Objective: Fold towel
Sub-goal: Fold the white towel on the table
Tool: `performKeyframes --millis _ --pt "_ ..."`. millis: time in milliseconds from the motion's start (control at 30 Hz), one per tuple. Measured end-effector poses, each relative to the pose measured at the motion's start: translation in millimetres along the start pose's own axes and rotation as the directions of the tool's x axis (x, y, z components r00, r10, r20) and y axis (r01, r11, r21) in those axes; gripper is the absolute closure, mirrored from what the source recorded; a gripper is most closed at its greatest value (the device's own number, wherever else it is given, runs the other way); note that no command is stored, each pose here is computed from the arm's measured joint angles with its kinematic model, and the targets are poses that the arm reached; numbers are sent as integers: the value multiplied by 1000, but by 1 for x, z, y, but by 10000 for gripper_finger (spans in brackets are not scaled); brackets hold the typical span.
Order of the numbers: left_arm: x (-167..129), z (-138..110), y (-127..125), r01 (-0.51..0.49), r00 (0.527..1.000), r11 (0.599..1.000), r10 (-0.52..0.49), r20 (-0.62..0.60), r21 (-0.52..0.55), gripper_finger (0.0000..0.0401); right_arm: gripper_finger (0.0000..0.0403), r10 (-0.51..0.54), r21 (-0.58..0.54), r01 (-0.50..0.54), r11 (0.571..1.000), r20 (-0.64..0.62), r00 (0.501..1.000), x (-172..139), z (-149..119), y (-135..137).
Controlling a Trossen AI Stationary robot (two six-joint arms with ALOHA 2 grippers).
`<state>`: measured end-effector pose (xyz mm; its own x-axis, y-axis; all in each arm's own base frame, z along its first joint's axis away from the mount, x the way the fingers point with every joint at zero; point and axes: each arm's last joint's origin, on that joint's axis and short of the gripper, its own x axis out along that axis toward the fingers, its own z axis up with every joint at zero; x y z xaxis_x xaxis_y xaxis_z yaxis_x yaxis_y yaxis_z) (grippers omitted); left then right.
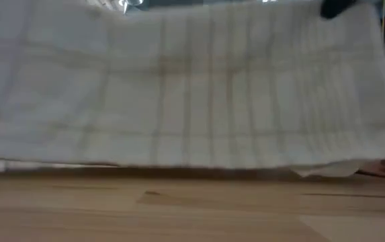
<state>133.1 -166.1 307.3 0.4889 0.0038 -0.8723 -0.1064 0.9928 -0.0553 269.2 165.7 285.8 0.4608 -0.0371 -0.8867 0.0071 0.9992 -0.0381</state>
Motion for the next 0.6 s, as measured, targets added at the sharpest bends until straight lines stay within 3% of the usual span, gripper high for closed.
performKeyframes --millis 200,367,500,600 --pt "-9 -7 -20 152 988 986 -149 48 -74 398 400 164 33 -165 986 36 986 -11 -5 29" --pt "-20 -9 -42 332 936 942 -322 144 -50 398 399 324 -14 -324 946 98 941 -20 -4 51" --pt "-16 -16 -39 278 946 960 -267 186 -38 398 399 329 -10 -329 944 82 941 -9 -3 43" --pt "2 -30 -25 171 975 983 -160 151 -62 397 399 303 13 -303 953 35 952 14 -7 28"
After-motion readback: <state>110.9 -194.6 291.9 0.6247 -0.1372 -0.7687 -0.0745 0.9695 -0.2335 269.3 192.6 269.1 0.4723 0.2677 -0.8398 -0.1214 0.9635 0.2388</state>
